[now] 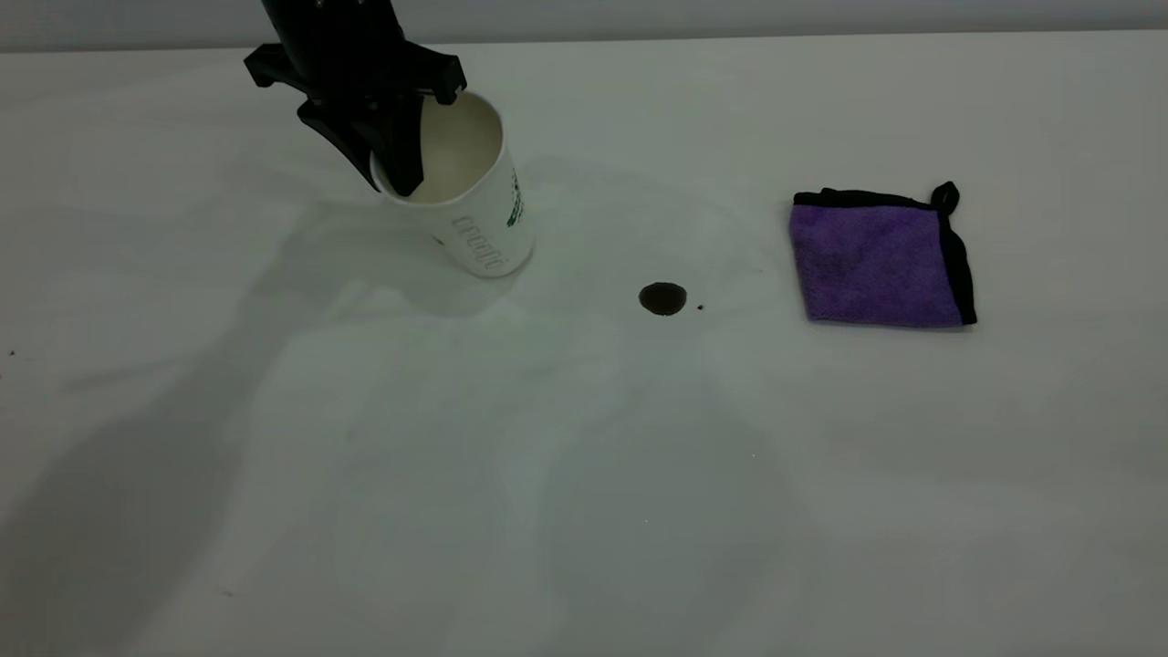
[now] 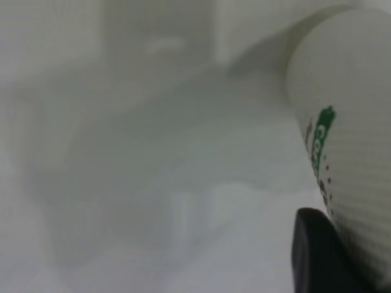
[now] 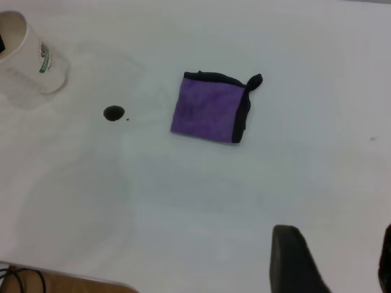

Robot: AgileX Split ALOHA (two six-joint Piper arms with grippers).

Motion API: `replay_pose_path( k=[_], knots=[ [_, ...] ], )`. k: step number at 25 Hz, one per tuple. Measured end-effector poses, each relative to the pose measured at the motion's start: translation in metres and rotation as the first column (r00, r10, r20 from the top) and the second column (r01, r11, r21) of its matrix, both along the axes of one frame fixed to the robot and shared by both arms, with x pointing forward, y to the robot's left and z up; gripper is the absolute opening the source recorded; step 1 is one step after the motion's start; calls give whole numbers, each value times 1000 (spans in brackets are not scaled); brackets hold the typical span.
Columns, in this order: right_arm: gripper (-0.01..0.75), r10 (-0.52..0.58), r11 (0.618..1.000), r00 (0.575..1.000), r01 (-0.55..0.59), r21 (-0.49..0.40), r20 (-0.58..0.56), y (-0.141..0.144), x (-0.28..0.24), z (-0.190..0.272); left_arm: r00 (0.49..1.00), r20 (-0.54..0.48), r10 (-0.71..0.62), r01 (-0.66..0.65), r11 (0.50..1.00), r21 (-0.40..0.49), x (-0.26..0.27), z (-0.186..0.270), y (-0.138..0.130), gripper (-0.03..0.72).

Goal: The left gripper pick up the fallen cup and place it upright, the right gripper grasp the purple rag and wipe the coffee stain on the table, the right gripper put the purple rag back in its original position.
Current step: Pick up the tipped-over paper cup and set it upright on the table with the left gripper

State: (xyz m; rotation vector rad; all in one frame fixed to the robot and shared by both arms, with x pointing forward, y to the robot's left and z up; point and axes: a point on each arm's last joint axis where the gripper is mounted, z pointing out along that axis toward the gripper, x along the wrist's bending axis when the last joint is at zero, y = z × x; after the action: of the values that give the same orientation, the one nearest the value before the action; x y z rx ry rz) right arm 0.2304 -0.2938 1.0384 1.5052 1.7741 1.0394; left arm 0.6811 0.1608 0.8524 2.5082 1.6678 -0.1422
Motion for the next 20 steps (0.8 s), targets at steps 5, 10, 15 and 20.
replay_pose_path(
  k=[5, 10, 15, 20],
  knots=[
    [386, 0, 1000, 1000, 0, 0, 0, 0, 0, 0, 1000, 16, 2, -2, 1000, -3, 1, 0, -1, 323],
    [386, 0, 1000, 1000, 0, 0, 0, 0, 0, 0, 1000, 25, 3, -3, 1000, -5, 2, 0, -1, 338],
    [386, 0, 1000, 1000, 0, 0, 0, 0, 0, 0, 998, 69, 6, -5, 1000, -14, 5, 7, -1, 369],
    [386, 0, 1000, 1000, 0, 0, 0, 0, 0, 0, 991, 135, 8, -4, 999, -33, 12, 30, -3, 456]
  ],
)
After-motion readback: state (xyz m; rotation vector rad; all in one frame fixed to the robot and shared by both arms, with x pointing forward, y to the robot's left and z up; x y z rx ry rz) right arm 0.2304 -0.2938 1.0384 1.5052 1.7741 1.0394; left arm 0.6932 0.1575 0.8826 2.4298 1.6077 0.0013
